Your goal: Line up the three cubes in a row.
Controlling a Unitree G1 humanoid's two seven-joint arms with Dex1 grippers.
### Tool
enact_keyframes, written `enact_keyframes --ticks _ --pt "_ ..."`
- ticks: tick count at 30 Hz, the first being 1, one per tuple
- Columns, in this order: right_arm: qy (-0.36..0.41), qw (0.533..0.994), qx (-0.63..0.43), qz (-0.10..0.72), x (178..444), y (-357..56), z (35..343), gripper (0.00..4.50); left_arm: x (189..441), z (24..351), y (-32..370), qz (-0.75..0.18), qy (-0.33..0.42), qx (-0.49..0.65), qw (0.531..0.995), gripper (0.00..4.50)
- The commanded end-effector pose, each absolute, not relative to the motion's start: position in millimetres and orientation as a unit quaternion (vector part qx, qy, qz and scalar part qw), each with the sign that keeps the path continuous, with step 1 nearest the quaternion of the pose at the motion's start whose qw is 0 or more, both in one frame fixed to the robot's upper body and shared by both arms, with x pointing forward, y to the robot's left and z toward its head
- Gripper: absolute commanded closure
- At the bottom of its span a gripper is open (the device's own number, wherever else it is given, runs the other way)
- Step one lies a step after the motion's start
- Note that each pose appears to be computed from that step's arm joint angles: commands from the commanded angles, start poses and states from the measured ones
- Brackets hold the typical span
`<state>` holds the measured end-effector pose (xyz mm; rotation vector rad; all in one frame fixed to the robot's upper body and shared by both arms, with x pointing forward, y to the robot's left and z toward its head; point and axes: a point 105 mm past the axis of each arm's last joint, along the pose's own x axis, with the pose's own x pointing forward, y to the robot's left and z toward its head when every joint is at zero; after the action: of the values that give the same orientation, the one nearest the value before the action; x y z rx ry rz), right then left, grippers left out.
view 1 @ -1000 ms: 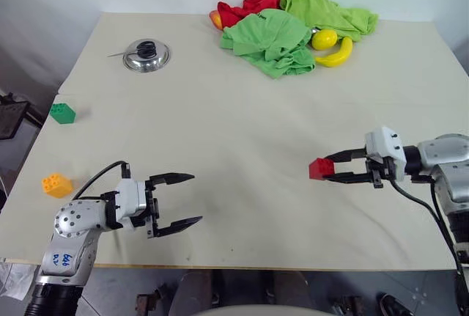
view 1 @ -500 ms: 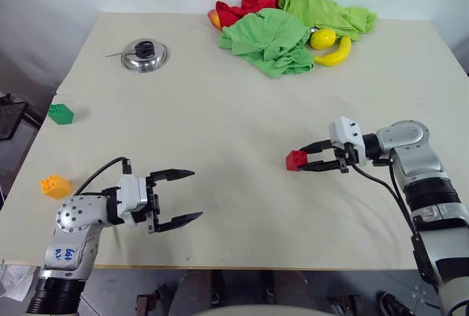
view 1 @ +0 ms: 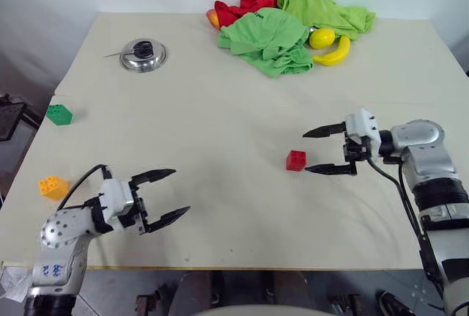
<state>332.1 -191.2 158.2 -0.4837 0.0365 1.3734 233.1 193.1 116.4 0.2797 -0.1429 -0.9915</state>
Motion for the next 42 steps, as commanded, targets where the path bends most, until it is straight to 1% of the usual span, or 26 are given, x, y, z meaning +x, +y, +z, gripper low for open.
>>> enact_keyframes --ticks 1,3,7,8,12,14,15,18,19,20,22,25,27,29,32,33,35,38,42 --pt "-0.053 0.736 -0.185 0.649 303.3 -187.6 176.6 0.04 222.4 130.6 225.7 -0.338 -0.107 0.143 0.924 0.0" --pt "-0.07 0.743 -0.166 0.645 293.8 -184.0 176.8 0.04 215.1 130.0 238.5 -0.283 -0.109 0.145 0.942 0.0" --pt "-0.138 0.781 -0.065 0.605 280.6 -167.3 188.3 0.04 184.4 121.2 285.5 -0.087 -0.1 0.119 0.984 0.0" --pt "-0.148 0.786 -0.053 0.598 278.5 -164.7 190.3 0.04 180.0 119.7 291.5 -0.059 -0.098 0.112 0.987 0.0" --pt "-0.181 0.803 -0.054 0.565 272.2 -160.6 185.8 0.04 164.2 111.0 307.8 0.013 -0.088 0.084 0.993 0.0" --pt "-0.175 0.805 -0.055 0.564 268.4 -160.6 178.4 0.04 163.3 110.2 309.9 0.024 -0.089 0.075 0.993 0.0" --pt "-0.172 0.802 -0.064 0.569 264.3 -160.8 172.8 0.04 166.8 112.1 307.3 0.017 -0.093 0.074 0.993 0.0" --pt "-0.161 0.803 -0.068 0.569 258.9 -164.6 165.5 0.04 180.4 124.5 302.2 0.012 -0.118 0.052 0.992 0.0" --pt "-0.158 0.805 -0.066 0.568 258.9 -165.6 164.9 0.04 188.3 132.7 302.7 0.018 -0.128 0.044 0.991 0.0" --pt "-0.155 0.806 -0.067 0.568 259.2 -166.2 164.1 0.04 197.4 141.8 303.2 0.024 -0.134 0.042 0.99 0.0" --pt "-0.147 0.808 -0.068 0.567 260.5 -167.3 163.1 0.04 223.4 167.7 308.6 0.057 -0.141 0.043 0.987 0.0" --pt "-0.145 0.808 -0.069 0.567 262.5 -166.1 164.1 0.04 251.3 189.1 330.7 0.146 -0.113 0.023 0.983 0.0" --pt "-0.143 0.806 -0.068 0.571 262.7 -163.8 167.3 0.04 274.9 202.5 342.7 0.183 -0.069 0.017 0.98 0.0" --pt "-0.143 0.804 -0.067 0.573 262.9 -161.0 172.0 0.04 291.6 214.4 352.5 0.204 -0.04 0.001 0.978 0.0" --pt "-0.147 0.804 -0.067 0.573 264.4 -156.1 179.6 0.04 316.8 222.4 371.4 0.218 0.027 0.004 0.976 0.0" --pt "-0.148 0.804 -0.067 0.573 264.8 -154.8 181.3 0.04 322.7 225.6 376.5 0.222 0.04 0.005 0.974 0.0" --pt "-0.15 0.805 -0.067 0.57 265.8 -153.0 183.6 0.04 332.1 235.4 383.9 0.226 0.042 0.015 0.973 0.0" --pt "-0.157 0.808 -0.065 0.563 267.7 -149.3 189.8 0.04 352.3 225.3 390.1 0.2 0.098 0.013 0.975 0.0" --pt "-0.165 0.81 -0.062 0.559 268.2 -144.2 195.5 0.04 368.6 216.7 402.5 0.186 0.135 0.041 0.972 0.0"
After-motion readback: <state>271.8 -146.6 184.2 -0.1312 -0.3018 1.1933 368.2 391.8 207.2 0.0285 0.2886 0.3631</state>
